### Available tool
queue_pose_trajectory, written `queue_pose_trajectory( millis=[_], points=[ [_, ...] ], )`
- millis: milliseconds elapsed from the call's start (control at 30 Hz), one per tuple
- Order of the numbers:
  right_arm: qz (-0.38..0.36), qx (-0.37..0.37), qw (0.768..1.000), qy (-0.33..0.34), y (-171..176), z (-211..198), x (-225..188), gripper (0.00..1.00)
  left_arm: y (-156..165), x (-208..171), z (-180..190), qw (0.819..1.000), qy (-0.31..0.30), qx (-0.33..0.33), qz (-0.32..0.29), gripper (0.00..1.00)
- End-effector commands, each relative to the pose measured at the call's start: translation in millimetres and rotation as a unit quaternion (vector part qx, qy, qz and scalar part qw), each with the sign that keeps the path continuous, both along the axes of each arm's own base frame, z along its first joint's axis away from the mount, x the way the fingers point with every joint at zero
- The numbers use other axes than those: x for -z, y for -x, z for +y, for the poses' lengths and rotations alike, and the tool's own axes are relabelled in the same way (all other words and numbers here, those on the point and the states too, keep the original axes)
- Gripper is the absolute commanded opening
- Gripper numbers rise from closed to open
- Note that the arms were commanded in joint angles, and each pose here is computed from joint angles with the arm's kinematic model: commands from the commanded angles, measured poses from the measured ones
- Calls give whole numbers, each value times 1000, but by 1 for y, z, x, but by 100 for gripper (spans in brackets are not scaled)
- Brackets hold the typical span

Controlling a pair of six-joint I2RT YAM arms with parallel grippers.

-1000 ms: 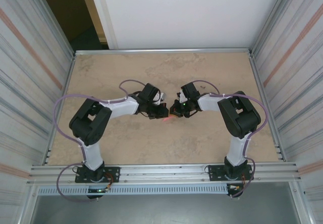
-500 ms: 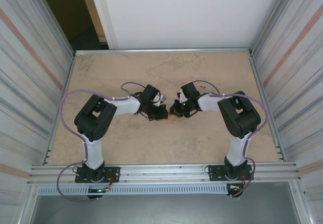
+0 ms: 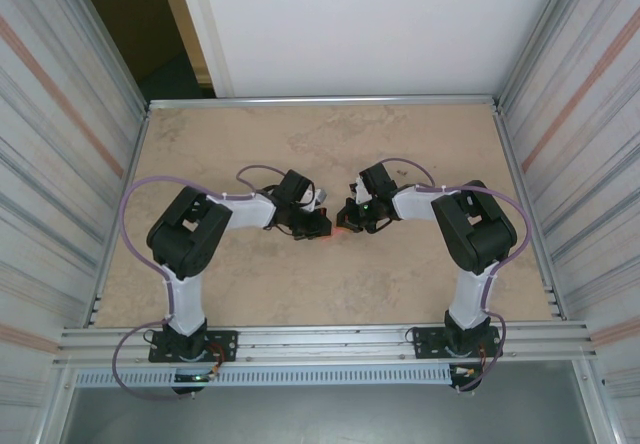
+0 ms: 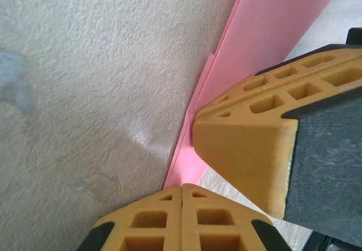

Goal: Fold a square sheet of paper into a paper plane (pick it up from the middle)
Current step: Fold the wing for the fifth time at the center of the table.

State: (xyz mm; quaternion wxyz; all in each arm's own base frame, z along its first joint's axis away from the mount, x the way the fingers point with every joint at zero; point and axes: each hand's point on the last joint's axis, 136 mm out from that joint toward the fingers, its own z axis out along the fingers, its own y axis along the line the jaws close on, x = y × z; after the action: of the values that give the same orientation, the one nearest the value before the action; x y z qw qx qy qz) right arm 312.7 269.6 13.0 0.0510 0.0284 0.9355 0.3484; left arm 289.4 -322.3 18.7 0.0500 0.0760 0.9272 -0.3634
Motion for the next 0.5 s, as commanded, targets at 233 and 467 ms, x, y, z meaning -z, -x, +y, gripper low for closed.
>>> queue_pose_trajectory(
  millis=[233, 467],
  points=[
    [80, 15, 991, 110, 33, -43, 59, 5, 57, 14, 54, 989, -110, 91, 27, 1],
    [78, 13, 991, 106, 33, -38, 57, 5, 33, -25, 43, 995, -72, 66, -26, 1]
  ],
)
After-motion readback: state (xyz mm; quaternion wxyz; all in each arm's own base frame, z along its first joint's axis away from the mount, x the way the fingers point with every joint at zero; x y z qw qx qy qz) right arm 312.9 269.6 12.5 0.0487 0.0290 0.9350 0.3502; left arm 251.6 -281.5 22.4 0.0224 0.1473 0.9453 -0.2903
